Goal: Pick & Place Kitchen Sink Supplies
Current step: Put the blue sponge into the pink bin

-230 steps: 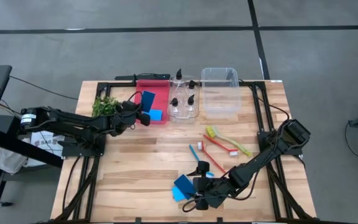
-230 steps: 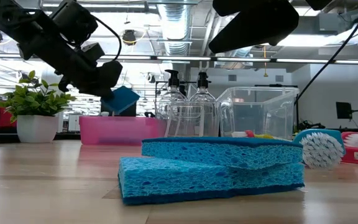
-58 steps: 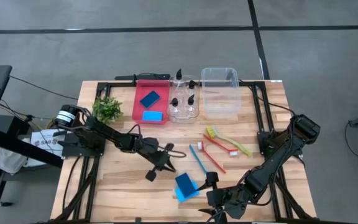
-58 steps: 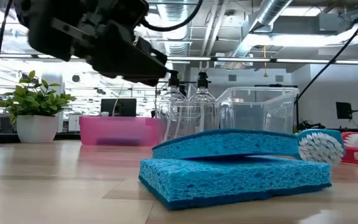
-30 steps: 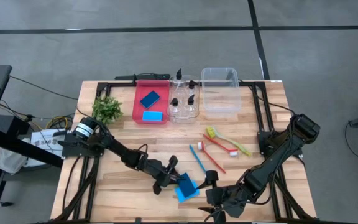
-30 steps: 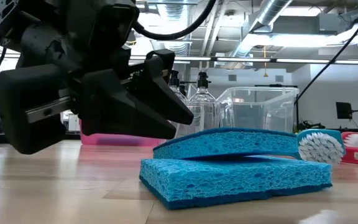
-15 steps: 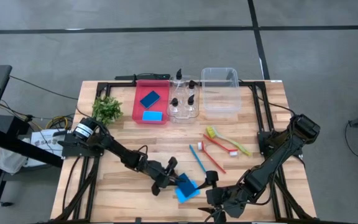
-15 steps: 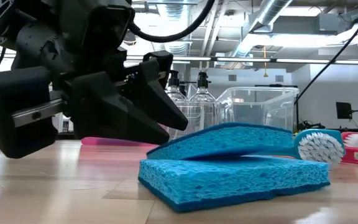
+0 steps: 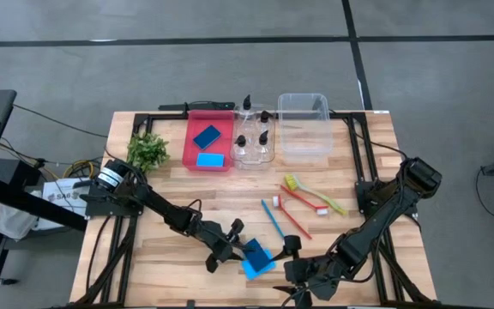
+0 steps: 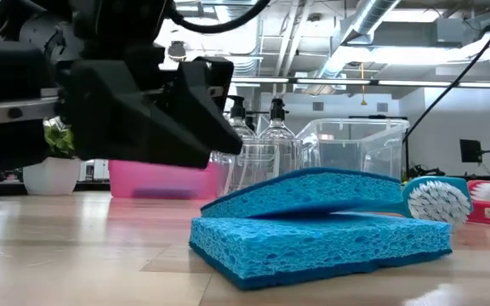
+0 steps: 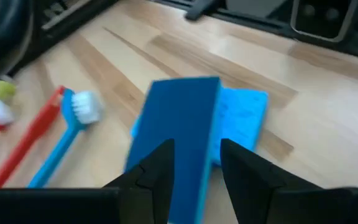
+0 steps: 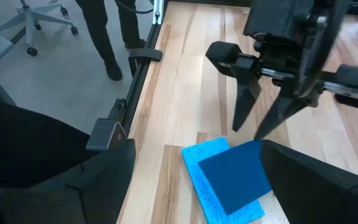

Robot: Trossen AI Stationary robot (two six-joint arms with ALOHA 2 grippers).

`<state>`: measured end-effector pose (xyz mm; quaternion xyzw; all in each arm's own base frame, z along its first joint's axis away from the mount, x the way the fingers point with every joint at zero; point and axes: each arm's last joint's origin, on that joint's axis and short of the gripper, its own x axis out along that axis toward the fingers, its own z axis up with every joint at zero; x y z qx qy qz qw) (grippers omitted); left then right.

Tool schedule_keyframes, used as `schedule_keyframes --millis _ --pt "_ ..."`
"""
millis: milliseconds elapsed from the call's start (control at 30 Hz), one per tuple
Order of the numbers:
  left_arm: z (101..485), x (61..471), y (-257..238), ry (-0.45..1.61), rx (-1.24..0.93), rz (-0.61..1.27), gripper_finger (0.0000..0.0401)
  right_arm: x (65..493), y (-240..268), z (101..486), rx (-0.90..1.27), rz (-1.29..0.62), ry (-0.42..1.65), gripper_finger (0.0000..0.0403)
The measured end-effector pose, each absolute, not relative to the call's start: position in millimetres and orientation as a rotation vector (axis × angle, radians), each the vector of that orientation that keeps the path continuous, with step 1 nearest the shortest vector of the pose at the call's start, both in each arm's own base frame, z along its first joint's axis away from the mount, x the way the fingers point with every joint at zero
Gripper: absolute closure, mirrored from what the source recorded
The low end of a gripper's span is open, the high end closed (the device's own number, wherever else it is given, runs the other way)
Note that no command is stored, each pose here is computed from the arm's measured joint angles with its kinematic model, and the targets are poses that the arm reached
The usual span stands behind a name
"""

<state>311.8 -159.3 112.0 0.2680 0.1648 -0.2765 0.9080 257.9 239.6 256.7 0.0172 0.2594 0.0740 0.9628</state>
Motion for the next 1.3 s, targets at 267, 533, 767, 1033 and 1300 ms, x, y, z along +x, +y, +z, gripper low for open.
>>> schedule_keyframes --millis 267,533,767,1033,1300 --pt "110.0 311.1 -158.3 0.361 0.554 -0.587 0.027 257.9 239.6 256.7 0.035 0.15 0.525 0.0065" --pt "89.6 314.6 -149.7 0.435 0.592 -0.549 0.027 257.9 239.6 256.7 0.035 0.15 0.525 0.0065" --pt "76.6 322.3 -135.4 0.464 0.586 -0.498 0.027 257.9 239.6 256.7 0.035 0.15 0.525 0.0065" --pt "77.7 323.8 -132.4 0.451 0.6 -0.523 0.0333 257.9 239.6 256.7 0.035 0.15 0.525 0.0065" --pt "84.7 323.6 -131.3 0.436 0.62 -0.509 0.0392 257.8 239.6 256.6 0.034 0.15 0.526 0.0065"
